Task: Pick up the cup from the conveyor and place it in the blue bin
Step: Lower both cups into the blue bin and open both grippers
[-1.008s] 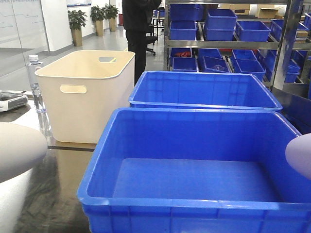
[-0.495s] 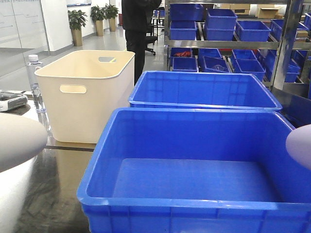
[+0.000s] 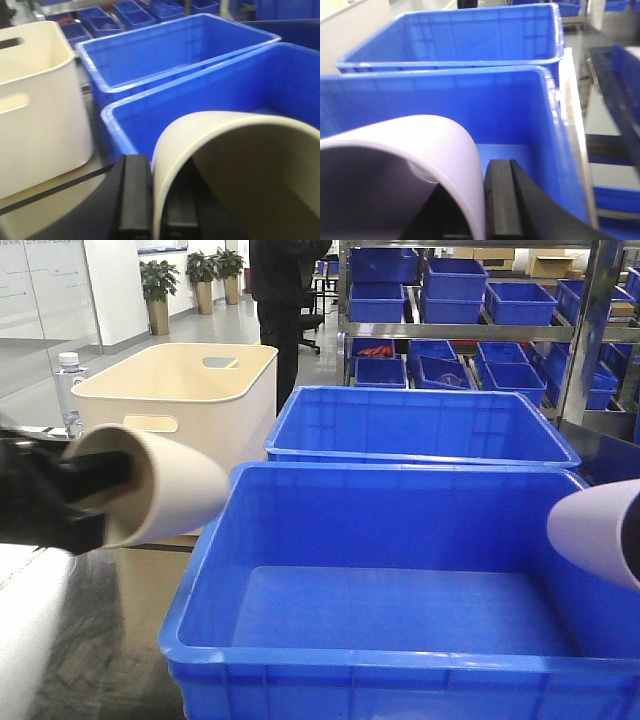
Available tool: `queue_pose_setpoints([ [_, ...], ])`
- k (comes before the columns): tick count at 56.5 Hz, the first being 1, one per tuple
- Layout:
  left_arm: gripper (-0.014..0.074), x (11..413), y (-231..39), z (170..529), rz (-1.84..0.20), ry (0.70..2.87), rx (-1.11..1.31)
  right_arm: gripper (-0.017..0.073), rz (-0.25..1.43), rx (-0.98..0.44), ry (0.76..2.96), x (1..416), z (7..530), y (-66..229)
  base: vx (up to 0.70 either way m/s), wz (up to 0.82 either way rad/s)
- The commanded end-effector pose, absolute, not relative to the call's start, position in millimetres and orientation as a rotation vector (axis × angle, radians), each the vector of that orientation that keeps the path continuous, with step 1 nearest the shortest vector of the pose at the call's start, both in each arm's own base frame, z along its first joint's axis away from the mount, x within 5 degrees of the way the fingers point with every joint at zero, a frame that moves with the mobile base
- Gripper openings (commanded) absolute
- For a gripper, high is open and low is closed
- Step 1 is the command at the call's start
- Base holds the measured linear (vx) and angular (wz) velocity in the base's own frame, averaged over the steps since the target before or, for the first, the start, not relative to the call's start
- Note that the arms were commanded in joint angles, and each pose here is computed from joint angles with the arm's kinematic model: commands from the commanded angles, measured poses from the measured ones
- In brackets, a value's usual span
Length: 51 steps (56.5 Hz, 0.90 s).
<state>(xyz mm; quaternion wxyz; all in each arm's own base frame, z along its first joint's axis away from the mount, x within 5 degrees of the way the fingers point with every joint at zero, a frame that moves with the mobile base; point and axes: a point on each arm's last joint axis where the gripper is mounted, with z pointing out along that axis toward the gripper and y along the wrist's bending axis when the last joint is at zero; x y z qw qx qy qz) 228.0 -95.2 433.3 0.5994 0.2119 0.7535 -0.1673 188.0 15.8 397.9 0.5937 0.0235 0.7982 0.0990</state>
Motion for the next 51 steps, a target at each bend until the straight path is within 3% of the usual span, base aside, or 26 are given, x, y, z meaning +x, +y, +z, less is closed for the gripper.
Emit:
queue_pose_setpoints([
  [1,0.0004,241,-111,449,-0.453,1.662,0.456,-0.0006,0.269,0.107,1.719,197,414,15,0.00,0.00],
  [16,0.0018,286,-154,418,-0.473,1.725,0.549,0.0038,0.264,0.123,1.804,226,394,15,0.00,0.00],
  [26,0.0080,302,-162,400,-0.437,1.766,0.601,0.0166,0.263,0.127,1.848,236,385,16,0.00,0.00],
  [34,0.0212,306,-163,397,-0.431,1.767,0.592,0.0339,0.261,0.123,1.851,236,384,16,0.00,0.00],
  [43,0.0434,307,-162,398,-0.421,1.752,0.576,0.0511,0.258,0.121,1.850,236,385,16,0.00,0.00],
  [51,0.0573,307,-162,398,-0.423,1.754,0.577,0.0550,0.257,0.121,1.850,236,385,16,0.00,0.00],
])
